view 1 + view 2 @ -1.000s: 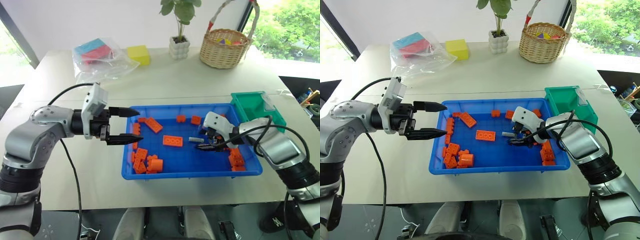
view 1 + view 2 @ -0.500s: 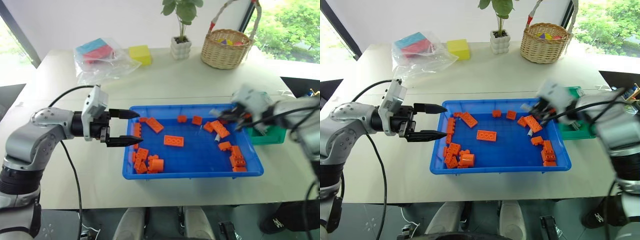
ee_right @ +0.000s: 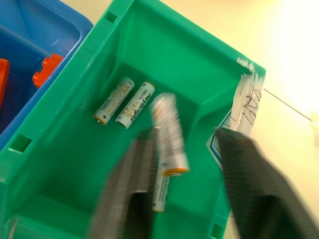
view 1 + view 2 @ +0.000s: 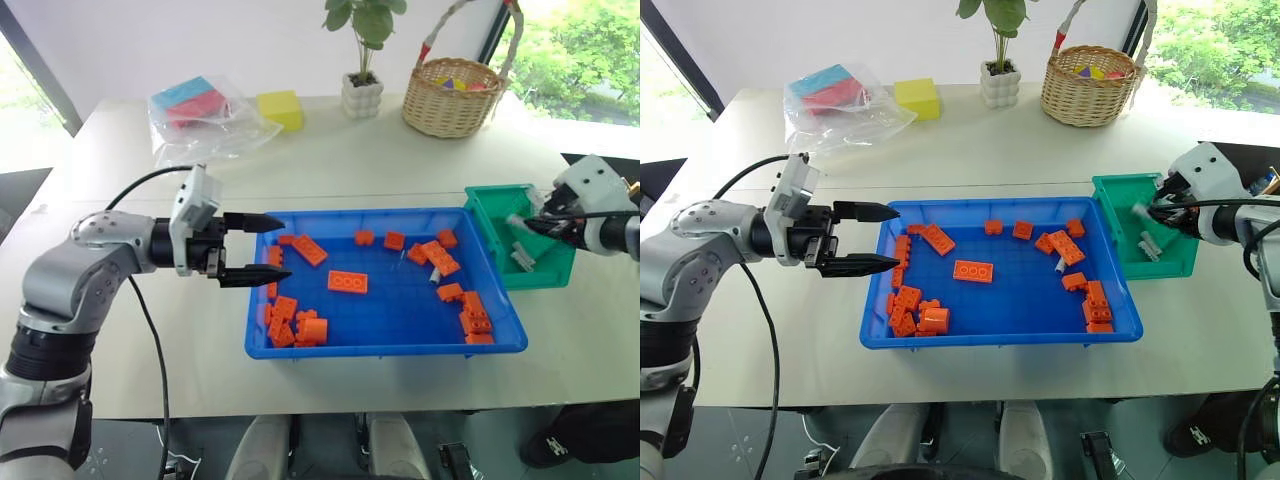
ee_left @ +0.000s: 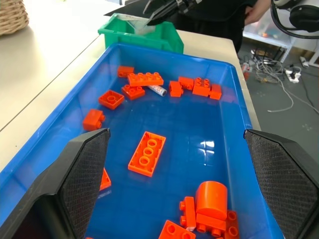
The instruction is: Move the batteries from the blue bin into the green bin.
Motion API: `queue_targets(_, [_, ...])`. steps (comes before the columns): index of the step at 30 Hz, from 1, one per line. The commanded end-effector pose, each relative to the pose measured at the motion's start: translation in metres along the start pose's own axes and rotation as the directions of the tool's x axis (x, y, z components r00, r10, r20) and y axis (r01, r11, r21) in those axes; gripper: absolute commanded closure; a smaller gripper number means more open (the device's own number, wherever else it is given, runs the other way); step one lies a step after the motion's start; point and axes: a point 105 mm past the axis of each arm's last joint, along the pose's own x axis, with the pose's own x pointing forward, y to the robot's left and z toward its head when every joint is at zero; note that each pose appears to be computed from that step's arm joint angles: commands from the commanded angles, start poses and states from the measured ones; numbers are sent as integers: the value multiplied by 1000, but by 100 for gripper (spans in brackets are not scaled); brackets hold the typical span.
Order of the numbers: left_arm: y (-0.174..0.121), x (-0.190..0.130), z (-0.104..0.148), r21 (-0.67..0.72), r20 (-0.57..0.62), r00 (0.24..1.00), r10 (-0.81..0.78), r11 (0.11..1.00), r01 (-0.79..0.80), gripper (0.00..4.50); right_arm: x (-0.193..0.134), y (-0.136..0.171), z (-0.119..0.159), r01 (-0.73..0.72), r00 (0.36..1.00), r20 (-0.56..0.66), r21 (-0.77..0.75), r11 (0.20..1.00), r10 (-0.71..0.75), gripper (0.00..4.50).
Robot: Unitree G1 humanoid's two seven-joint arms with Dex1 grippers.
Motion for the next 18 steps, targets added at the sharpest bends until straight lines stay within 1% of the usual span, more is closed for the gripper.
queue_targets(1, [0,-2,9,46,12,1000,1,999,-2,0,-10,-9,25,48,995,94,-11,999,-47,55])
queue_targets(3, [1,-3,9,47,10,1000,4,999,-4,0,-12,-6,43,38,988,151,-4,999,-37,55])
queue_targets(5, [1,-3,9,47,8,1000,6,999,-7,0,-14,5,61,8,980,201,-7,1000,-6,55])
queue_targets(7, [1,-4,9,47,8,1000,9,999,-10,0,-15,19,75,-25,972,234,-13,1000,27,55])
queue_targets(10, [1,-4,10,47,10,1000,17,999,-17,0,-12,53,87,-109,961,257,12,994,102,55])
queue_targets(12, [1,-4,10,47,12,1000,20,999,-21,0,-8,70,84,-128,964,238,38,991,116,1])
queue_targets(18, [0,-4,9,42,15,1000,27,999,-28,0,4,95,60,-118,985,150,200,973,89,1])
